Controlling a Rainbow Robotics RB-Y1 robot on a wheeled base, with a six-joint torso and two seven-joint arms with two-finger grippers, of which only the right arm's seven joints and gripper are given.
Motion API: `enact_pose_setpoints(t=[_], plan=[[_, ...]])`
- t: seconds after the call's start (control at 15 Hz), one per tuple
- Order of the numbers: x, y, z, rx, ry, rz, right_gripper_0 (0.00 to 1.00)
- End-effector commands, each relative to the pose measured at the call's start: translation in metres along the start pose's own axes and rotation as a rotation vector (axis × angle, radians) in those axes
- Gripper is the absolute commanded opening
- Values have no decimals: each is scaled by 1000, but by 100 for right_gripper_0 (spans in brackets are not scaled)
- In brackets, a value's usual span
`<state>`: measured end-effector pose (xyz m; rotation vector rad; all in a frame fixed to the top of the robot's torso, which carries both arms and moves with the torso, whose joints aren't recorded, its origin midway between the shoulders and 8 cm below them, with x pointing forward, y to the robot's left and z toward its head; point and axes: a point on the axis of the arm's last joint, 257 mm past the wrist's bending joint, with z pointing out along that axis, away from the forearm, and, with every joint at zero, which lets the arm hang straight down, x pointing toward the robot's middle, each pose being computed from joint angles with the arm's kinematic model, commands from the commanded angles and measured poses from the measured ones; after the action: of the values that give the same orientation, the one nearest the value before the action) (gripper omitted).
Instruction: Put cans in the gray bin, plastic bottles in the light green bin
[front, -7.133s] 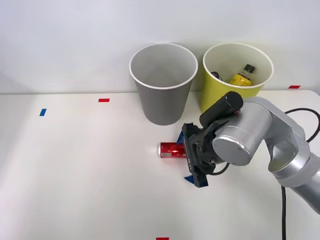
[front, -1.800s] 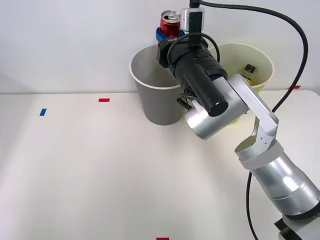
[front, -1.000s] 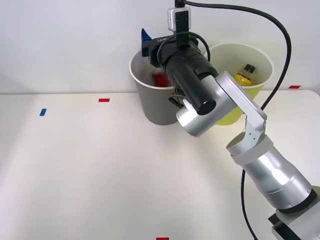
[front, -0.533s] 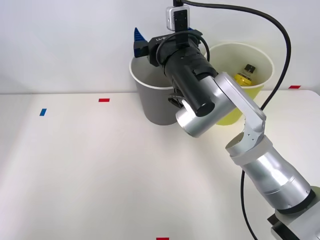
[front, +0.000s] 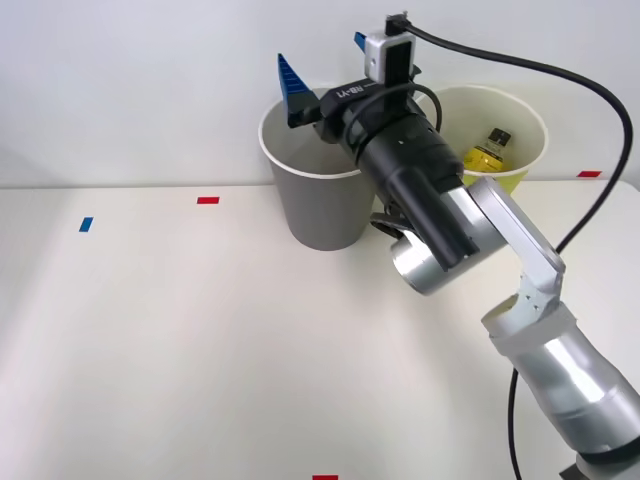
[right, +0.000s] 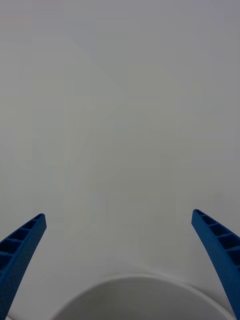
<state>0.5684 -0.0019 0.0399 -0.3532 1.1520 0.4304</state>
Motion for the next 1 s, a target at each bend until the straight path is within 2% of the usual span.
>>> enact_pose_setpoints(t=[0.07, 0.27, 0.4, 0.8, 1.0], plan=[[-22, -10, -39, 16, -58, 107, 100], [-41, -23, -97, 62, -94, 275, 100], [-42, -34, -140, 115, -88, 327, 100], [12, -78, -255, 335, 60, 363, 100], [33, -100, -297, 422, 131, 335, 100]])
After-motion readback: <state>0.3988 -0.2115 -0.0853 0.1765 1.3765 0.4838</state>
